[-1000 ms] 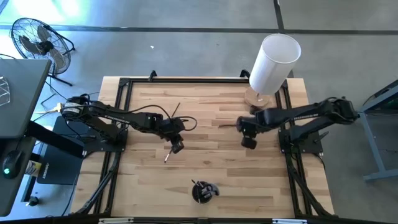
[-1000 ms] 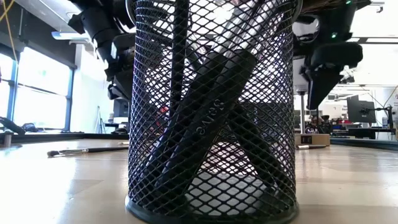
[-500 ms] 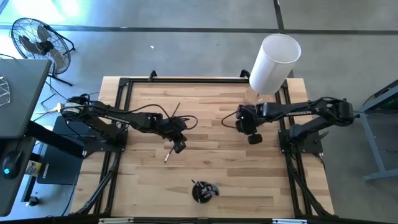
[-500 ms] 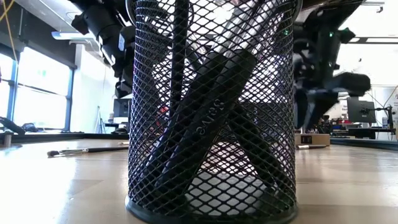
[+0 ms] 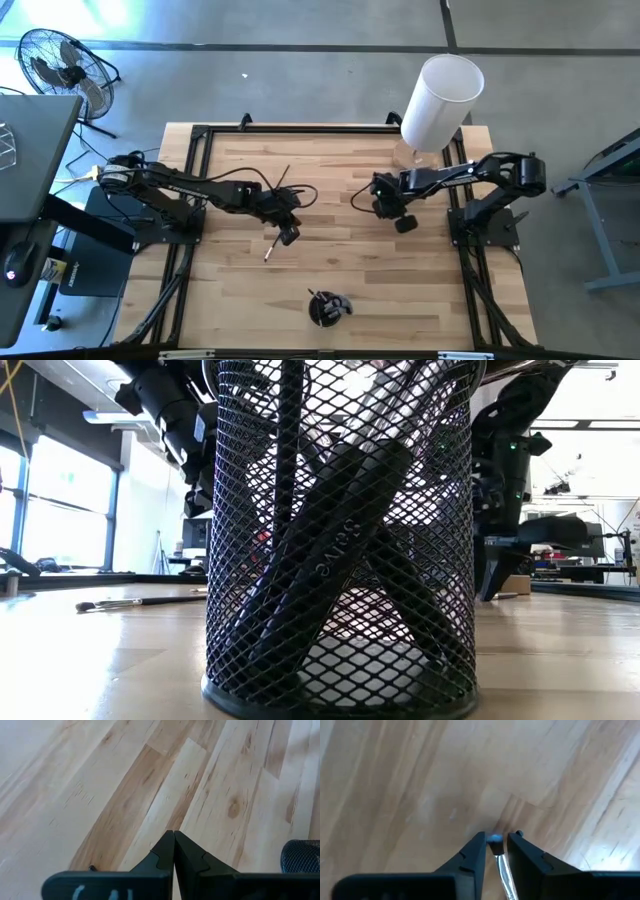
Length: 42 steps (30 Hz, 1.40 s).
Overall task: Put items in baskets/containers
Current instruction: Put the black eyeshadow brush into the black pen holder
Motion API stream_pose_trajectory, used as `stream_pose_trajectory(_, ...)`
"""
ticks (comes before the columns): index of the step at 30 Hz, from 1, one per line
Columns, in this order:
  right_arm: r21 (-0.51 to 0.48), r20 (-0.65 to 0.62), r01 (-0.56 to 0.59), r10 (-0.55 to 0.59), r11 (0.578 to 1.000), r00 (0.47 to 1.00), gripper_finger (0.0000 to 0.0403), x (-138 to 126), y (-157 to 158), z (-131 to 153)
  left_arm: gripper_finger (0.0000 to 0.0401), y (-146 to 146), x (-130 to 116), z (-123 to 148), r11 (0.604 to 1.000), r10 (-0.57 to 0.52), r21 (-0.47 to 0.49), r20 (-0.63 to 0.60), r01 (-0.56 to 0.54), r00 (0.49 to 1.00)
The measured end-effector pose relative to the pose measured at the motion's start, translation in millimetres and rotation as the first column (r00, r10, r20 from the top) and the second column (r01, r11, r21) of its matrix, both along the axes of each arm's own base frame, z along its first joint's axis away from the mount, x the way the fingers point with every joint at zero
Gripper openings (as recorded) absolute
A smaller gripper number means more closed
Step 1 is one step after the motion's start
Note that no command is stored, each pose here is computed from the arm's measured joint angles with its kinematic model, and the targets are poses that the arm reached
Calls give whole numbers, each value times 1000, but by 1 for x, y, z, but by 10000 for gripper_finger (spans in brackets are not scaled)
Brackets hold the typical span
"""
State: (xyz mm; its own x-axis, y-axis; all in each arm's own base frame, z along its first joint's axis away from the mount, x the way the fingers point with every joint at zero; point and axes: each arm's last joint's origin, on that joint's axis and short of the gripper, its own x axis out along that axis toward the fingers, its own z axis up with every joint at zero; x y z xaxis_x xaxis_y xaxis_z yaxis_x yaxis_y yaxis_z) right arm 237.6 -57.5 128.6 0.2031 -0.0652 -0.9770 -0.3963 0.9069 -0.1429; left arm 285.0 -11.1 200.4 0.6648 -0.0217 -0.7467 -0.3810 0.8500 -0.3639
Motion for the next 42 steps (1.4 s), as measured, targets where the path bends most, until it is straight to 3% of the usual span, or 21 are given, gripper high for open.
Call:
stream_pose_trajectory(6, -20, -58, -17, 16, 1000, 998, 8, -5, 1, -2, 0, -1, 0, 0, 1000, -6, -18, 0, 6, 1000)
stream_pose_trajectory(11, 36, -25, 169, -168, 985, 985, 3, -5, 3, 2, 0, -1, 0, 0, 1000, -13, -26, -1, 13, 1000)
stream_pose_trajectory(16, 143, 32, 457, -466, 878, 884, 2, -10, 17, 22, 0, -2, 0, 0, 997, -56, -52, -5, 55, 998)
stream_pose_trajectory(20, 262, 150, 550, -596, 793, 789, 1, -13, 38, 51, 0, -3, -4, 6, 991, -130, -30, 16, 130, 991)
stream_pose_trajectory(23, 385, 283, 563, -674, 732, 683, 1, -16, 58, 78, 0, -4, -9, 21, 977, -213, 20, 87, 212, 973)
stream_pose_trajectory(27, 546, 438, 524, -756, 654, 487, 1, -20, 88, 107, 0, -3, -22, 40, 950, -303, 118, 137, 288, 943)
stream_pose_trajectory(29, 619, 511, 458, -770, 638, 382, 0, -21, 106, 121, 0, -2, -30, 49, 941, -318, 167, 144, 294, 937)
stream_pose_trajectory(32, 694, 609, 320, -763, 645, 216, 0, -17, 132, 140, 0, -1, -40, 57, 930, -331, 218, 144, 296, 933)
stream_pose_trajectory(36, 708, 691, 182, -722, 683, 21, 0, -10, 163, 157, 0, -1, -49, 64, 928, -330, 230, 147, 293, 932)
stream_pose_trajectory(39, 699, 713, 131, -699, 703, -56, 0, -3, 181, 156, 0, -1, -51, 64, 940, -307, 198, 141, 278, 941)
stream_pose_trajectory(42, 694, 720, 119, -688, 710, -89, 0, 7, 199, 148, 0, -1, -51, 65, 952, -288, 154, 156, 264, 945)
